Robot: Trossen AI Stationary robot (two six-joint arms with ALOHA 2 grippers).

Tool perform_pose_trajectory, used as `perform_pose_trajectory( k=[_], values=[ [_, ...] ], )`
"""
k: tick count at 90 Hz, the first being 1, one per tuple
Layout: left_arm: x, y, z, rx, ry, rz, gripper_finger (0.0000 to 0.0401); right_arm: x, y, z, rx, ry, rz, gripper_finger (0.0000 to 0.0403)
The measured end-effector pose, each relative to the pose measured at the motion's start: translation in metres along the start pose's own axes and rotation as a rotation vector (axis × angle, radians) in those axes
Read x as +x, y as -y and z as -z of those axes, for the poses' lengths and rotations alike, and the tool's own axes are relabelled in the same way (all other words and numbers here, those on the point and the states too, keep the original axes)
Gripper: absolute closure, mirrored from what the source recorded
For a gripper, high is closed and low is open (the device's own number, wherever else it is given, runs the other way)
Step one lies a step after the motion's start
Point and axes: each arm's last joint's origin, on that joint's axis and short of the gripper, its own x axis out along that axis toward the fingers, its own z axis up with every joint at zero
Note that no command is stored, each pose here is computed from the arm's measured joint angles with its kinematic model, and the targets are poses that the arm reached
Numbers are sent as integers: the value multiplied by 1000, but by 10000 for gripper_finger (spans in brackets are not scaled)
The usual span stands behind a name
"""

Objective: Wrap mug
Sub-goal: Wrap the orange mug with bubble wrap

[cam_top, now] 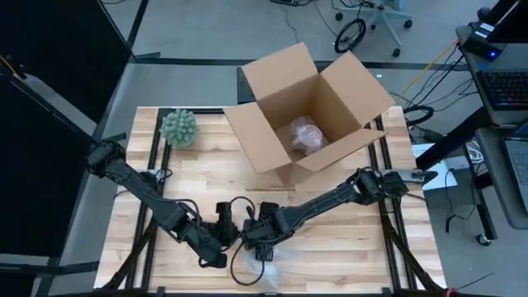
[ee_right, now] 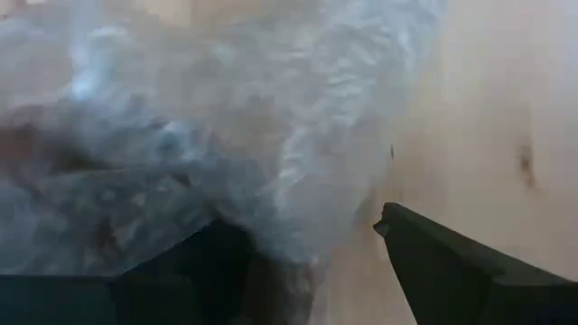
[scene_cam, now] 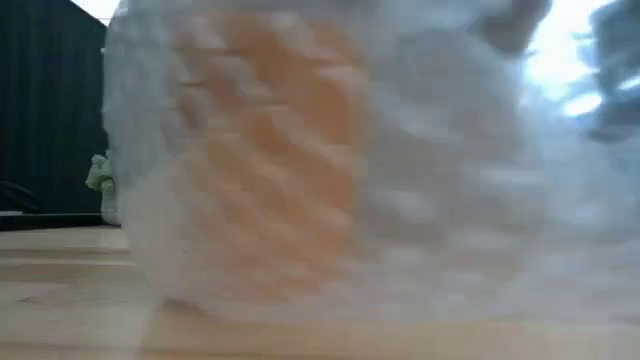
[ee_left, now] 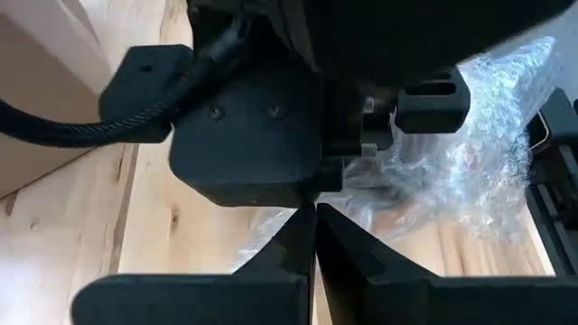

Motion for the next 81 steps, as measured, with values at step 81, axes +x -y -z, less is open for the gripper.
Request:
perform_pose_trajectory(
  k=[81],
  values=[
    [0,1,0,-2,4,3,401,-98,16,0,-3,133,-69,172]
  ],
)
